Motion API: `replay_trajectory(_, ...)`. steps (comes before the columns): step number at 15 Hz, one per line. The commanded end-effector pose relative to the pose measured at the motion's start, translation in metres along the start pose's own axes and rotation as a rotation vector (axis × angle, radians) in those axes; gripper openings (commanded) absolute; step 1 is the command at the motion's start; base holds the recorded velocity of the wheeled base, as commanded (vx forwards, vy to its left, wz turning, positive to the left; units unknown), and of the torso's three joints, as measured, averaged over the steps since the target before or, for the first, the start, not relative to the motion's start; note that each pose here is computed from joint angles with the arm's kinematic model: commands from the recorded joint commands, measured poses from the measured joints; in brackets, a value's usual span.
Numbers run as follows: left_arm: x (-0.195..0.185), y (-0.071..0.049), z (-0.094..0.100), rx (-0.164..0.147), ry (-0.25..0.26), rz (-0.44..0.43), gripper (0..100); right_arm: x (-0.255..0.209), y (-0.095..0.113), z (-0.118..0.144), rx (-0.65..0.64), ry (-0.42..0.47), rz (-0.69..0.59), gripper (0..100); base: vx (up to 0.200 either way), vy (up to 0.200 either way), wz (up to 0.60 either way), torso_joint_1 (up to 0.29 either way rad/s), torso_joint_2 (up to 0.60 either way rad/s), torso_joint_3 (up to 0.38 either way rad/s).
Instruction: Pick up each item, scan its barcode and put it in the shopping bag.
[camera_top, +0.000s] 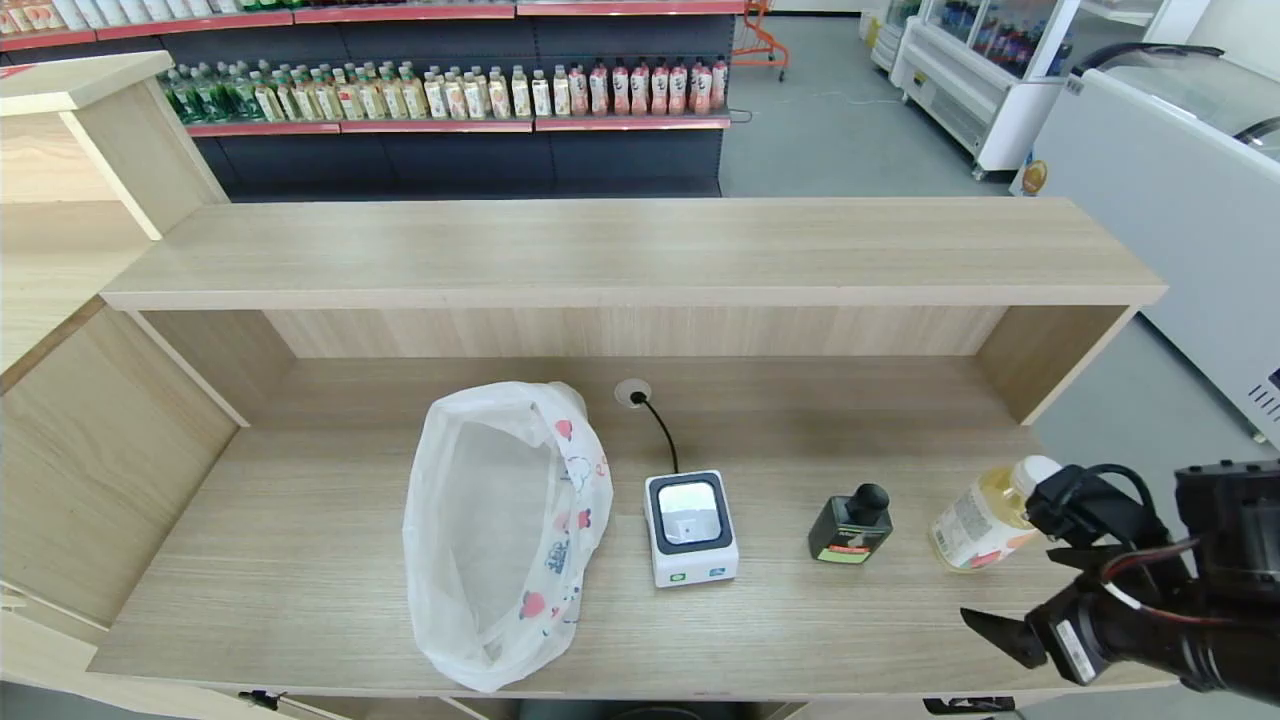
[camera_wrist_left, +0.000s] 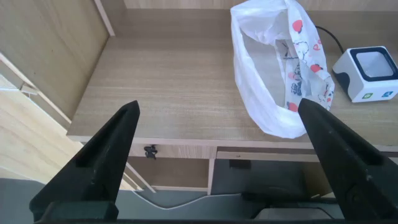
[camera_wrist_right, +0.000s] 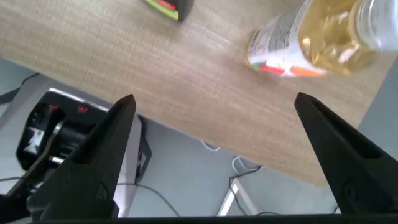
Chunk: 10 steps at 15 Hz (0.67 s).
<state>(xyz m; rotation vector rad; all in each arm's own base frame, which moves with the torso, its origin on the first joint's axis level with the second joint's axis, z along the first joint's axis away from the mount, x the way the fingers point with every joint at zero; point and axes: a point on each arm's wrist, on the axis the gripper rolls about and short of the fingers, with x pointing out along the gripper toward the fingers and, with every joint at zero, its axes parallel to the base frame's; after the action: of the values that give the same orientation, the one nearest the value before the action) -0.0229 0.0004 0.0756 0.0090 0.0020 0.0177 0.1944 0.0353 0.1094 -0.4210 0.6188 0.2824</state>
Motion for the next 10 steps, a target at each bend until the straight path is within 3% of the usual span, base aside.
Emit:
replay_trajectory(1, 0.000, 0.000, 0.000, 0.000, 0.000, -0.001, 100, 0.040, 0.007, 0.006, -0.048, 0.026, 0.013, 100, 0.000, 0.000, 0.00, 0.000, 0.00, 0.000)
replay_trajectory(10, 0.000, 0.000, 0.000, 0.000, 0.001, 0.001, 100, 0.097, 0.036, 0.034, -0.120, -0.043, 0.070, 100, 0.000, 0.000, 0.00, 0.000, 0.00, 0.000)
